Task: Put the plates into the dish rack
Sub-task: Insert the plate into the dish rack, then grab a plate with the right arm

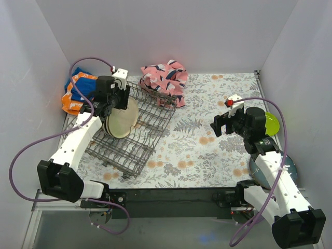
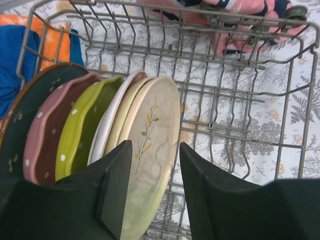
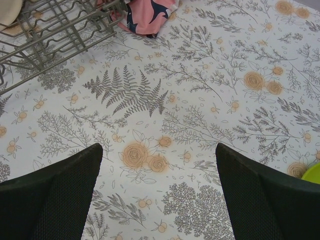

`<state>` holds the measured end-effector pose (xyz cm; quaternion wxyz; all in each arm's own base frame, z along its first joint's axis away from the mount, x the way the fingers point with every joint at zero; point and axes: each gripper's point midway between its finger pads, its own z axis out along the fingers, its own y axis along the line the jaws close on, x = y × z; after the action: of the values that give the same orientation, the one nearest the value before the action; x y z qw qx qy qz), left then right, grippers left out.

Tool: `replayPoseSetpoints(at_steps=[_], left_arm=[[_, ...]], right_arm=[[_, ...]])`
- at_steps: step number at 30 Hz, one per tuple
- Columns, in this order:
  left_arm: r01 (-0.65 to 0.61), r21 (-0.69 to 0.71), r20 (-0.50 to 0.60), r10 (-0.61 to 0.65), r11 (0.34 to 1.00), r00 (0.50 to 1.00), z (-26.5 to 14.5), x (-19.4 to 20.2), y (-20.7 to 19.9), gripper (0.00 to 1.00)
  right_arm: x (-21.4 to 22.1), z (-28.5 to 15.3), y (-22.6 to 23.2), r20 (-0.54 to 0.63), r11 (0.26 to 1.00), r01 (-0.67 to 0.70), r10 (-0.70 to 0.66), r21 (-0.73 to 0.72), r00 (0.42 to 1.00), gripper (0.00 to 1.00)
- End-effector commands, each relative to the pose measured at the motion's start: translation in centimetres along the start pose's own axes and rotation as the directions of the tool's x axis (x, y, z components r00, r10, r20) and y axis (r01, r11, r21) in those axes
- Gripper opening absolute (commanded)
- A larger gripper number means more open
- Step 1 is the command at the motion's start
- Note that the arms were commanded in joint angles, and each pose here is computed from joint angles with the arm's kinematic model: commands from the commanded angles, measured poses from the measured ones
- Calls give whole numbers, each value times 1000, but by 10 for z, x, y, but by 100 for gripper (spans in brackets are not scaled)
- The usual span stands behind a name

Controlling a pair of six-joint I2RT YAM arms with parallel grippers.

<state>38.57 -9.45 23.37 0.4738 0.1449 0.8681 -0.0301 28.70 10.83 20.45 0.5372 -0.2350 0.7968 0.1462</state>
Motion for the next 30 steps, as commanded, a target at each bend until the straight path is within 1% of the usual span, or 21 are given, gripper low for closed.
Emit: replayPoseSetpoints(at_steps=[1, 3, 9, 13, 14, 15, 17, 18, 20, 21, 22, 23, 24, 25, 26, 27, 28, 29, 30], left_arm=[[39, -24, 129, -35, 999, 991, -37, -45, 7, 42], [53, -27, 166, -48, 998, 985, -49, -57, 8, 43], [108, -1, 230, -105, 994, 967, -78, -77, 6, 48], [172, 42, 266, -177, 984, 948, -96, -83, 0, 53], [187, 51, 265, -194, 981, 945, -98, -80, -2, 59], [215, 94, 274, -233, 972, 933, -105, -82, -9, 61], [250, 133, 264, -278, 959, 924, -109, -77, -16, 64], [288, 158, 258, -321, 944, 911, -111, -76, -20, 64], [316, 228, 267, -372, 921, 889, -125, -77, -31, 65], [333, 245, 248, -391, 911, 887, -122, -67, -36, 66], [373, 285, 278, -449, 883, 849, -136, -73, -39, 66], [392, 302, 277, -473, 869, 836, -138, -70, -41, 66], [422, 314, 257, -504, 850, 824, -134, -59, -45, 69], [452, 355, 267, -552, 818, 790, -140, -63, -49, 70], [464, 381, 280, -579, 799, 766, -150, -63, -51, 72], [487, 389, 260, -600, 782, 756, -146, -54, -53, 73], [513, 415, 254, -637, 751, 727, -148, -56, -55, 74], [516, 441, 246, -651, 735, 718, -153, -55, -60, 74], [527, 453, 229, -666, 719, 710, -152, -52, -62, 74]], right_arm=[[-10, 1, -1, 28, 1000, 25, -24, -7, 999, 98], [-10, 0, -1, 27, 999, 36, -36, -10, 999, 98], [-7, 0, -2, -6, 998, 44, -44, -34, 999, 98], [6, 1, -8, -80, 998, 48, -51, -36, 996, 98], [9, 3, -12, -98, 998, 59, -62, -32, 993, 98], [11, 4, -15, -114, 998, 64, -67, -26, 991, 98], [19, 6, -26, -169, 998, 64, -65, -10, 983, 98], [21, 6, -31, -186, 998, 69, -68, 0, 980, 98], [34, 9, -45, -251, 997, 72, -64, 24, 966, 98], [31, 10, -53, -260, 996, 78, -65, 41, 963, 98], [38, 9, -61, -299, 995, 75, -54, 60, 953, 98], [49, 10, -77, -347, 994, 67, -35, 81, 937, 97], [46, 9, -91, -357, 991, 69, -24, 112, 934, 97], [53, 5, -105, -403, 984, 80, -10, 157, 915, 96], [67, 5, -122, -457, 980, 102, -13, 172, 889, 95], [71, 3, -134, -487, 974, 123, -15, 191, 873, 94], [72, 0, -150, -519, 961, 162, -22, 226, 854, 91], [85, -1, -164, -570, 955, 205, -48, 214, 820, 89], [90, -2, -173, -599, 949, 233, -61, 213, 798, 88]])
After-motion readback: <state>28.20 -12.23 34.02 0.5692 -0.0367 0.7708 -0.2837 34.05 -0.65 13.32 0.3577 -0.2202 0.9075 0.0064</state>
